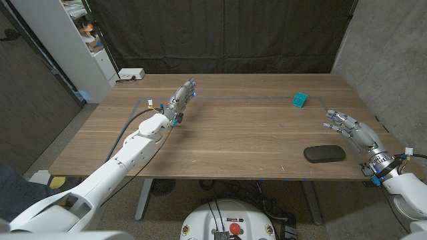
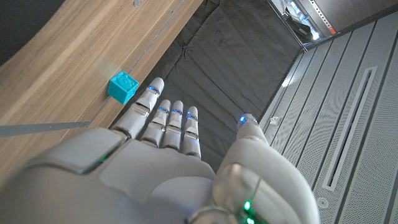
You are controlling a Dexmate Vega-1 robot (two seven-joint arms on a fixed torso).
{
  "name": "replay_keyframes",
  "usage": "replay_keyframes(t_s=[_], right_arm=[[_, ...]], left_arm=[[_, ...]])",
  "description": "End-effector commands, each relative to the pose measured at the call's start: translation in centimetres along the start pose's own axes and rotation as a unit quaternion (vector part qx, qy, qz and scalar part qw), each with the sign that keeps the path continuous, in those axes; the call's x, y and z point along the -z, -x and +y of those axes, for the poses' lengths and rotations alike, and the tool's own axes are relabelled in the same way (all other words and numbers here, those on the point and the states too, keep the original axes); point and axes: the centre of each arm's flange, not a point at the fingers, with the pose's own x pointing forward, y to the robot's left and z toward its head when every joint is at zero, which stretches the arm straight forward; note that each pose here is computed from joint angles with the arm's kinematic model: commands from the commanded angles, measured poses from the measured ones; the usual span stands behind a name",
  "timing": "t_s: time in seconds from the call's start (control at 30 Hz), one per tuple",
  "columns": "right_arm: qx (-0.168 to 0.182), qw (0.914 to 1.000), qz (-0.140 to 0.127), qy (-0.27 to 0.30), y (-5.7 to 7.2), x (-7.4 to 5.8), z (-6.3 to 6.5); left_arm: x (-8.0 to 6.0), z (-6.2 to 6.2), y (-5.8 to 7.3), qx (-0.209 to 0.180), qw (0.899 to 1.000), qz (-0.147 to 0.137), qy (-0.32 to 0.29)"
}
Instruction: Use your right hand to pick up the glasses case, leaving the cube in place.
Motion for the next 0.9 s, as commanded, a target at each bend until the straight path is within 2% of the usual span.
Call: replay_keyframes(t_s=[0.03,0.57,0.9], right_arm=[[0.007,0.9997,0.016,0.018,1.1,0.2,-0.3],[0.015,0.9978,0.025,0.060,2.3,0.2,-0.2],[0.017,0.9922,0.021,0.121,2.8,-0.1,-0.1]], left_arm=[[0.1,-0.2,-0.5,0.005,1.000,0.003,-0.002],[-0.1,0.0,-0.5,0.004,1.000,0.004,-0.006],[0.0,-0.1,-0.7,0.007,1.000,0.007,-0.007]])
